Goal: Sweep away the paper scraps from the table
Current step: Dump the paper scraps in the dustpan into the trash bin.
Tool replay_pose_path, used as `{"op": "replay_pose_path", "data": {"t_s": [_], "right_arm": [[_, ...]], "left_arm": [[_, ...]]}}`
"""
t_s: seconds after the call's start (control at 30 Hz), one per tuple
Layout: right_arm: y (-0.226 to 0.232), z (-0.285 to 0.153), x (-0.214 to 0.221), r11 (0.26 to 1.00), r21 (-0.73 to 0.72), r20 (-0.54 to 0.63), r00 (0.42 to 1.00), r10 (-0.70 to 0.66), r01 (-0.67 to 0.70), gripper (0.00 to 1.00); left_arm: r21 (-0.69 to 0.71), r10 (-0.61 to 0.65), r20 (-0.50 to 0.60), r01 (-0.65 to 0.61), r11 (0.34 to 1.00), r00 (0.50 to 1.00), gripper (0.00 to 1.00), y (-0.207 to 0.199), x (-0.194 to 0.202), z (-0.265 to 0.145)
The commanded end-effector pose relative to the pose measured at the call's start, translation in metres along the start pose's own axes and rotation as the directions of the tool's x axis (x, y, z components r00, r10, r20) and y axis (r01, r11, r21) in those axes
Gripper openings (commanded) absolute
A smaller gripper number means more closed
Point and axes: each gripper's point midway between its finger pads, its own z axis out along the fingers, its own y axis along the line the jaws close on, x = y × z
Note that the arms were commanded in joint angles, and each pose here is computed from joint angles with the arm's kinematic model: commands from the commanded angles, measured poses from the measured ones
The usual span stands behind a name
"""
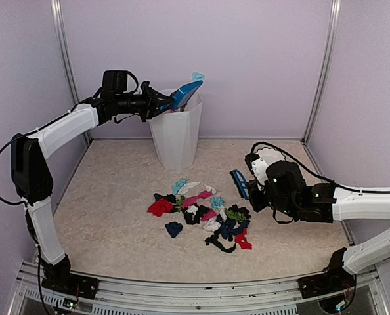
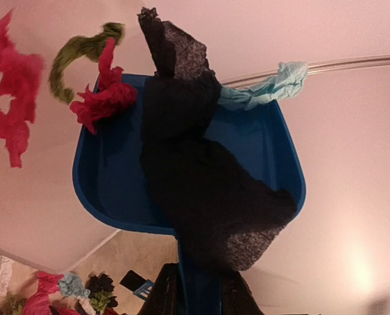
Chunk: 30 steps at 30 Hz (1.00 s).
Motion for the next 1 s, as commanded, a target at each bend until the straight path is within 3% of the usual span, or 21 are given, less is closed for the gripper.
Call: {"op": "replay_pose_path", "data": {"t_s": [0.0,0.6,0.97], "right_arm": [[-0.003,0.004,-0.006,0.999,0.013,0.016,0.999,0.030,-0.031,0.00],[0.000,0.001,-0.015,0.998,-0.011,0.028,0.997,0.067,-0.067,0.00],[-0.001,-0.002,-0.016,0.998,-0.010,0.032,0.997,0.066,-0.066,0.00]], "left_arm": [[0.142,-0.081,-0.029,0.084,0.986,0.996,0.00,-0.018,-0.005,0.008],[0.434,-0.260,0.051,0.213,0.876,0.964,0.00,-0.051,-0.026,-0.023],[0.425,-0.082,0.084,0.038,0.904,0.993,0.00,-0.082,-0.011,-0.050]]}}
